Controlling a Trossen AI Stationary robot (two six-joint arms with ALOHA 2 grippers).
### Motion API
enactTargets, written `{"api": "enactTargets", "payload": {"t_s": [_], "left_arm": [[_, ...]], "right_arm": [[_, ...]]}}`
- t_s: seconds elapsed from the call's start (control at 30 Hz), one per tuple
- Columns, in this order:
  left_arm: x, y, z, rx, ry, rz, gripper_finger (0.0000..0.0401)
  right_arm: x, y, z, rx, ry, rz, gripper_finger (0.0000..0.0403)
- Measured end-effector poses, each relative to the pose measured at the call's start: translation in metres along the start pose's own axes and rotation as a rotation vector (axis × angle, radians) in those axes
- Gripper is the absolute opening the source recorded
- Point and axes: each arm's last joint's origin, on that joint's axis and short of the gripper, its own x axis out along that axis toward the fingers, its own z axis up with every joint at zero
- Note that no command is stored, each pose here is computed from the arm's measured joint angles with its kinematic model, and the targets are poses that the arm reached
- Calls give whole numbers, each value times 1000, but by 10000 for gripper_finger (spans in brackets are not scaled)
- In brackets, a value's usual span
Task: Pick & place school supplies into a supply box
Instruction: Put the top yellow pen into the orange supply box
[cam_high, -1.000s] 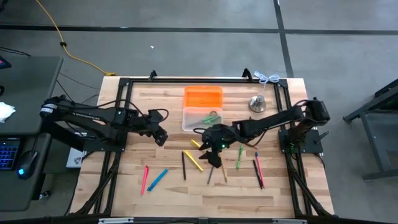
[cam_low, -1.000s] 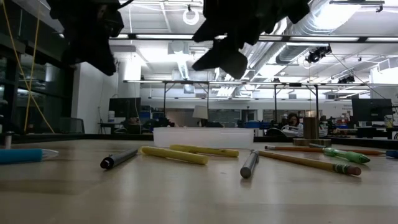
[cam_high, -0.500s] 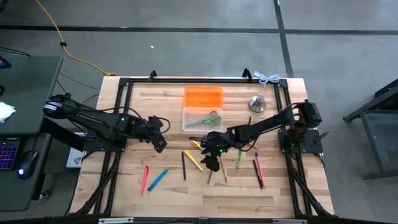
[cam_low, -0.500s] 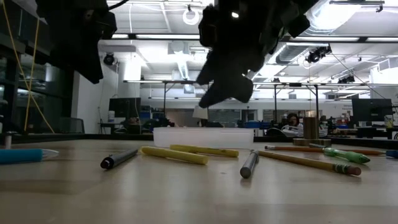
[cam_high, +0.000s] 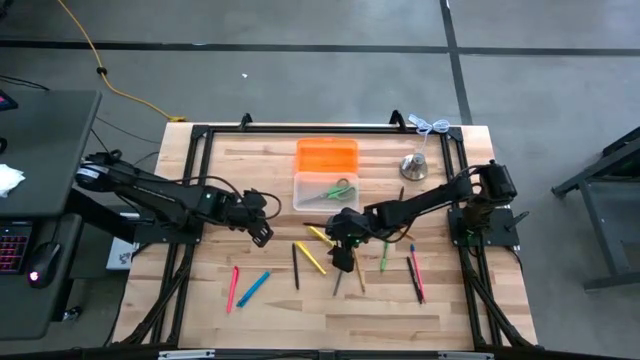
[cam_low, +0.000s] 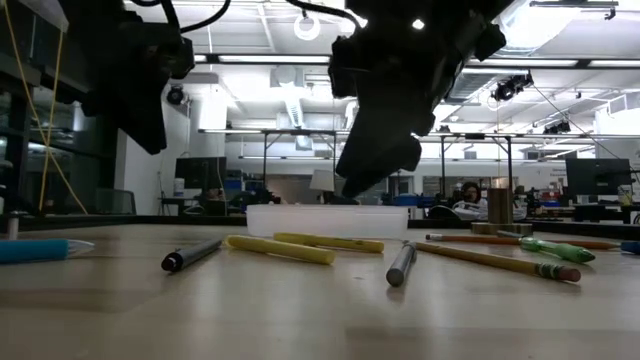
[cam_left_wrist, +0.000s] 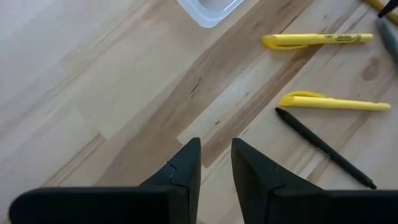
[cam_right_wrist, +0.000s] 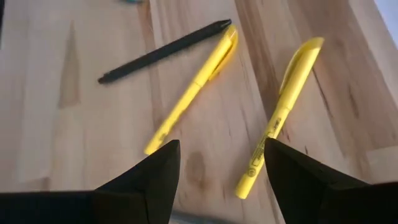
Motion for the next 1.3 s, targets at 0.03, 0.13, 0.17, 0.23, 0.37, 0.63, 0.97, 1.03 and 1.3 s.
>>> {"api": "enactTargets", "payload": {"t_s": [0.03,0.13,0.17,0.23,0.37,0.63,0.97,1.03,1.3], "left_arm": [[1,-1,0,0,0,1,118],[1,-1,0,-1,-3,0,118],[1,-1,0,-1,-5,1,118],[1,-1,0,-1,-7,3,118],[1,-1,0,-1,-9,4,118],[1,0,1,0,-23,16,117],[1,1,2,4,-50,36,117],[1,1,2,5,-50,38,118],[1,1,1,7,-50,44,117]], "right_arm": [[1,-1,-1,-2,5,-5,211],[11,-3,-5,-3,34,-9,211],[14,-4,-7,-5,44,-10,211],[21,-6,-10,-2,60,-18,211],[30,-15,-13,14,84,-41,211],[37,-22,-13,8,88,-69,211],[45,-25,-17,6,102,-93,178],[50,-25,-21,2,117,-95,167],[62,-22,-30,-6,129,-103,137]]}}
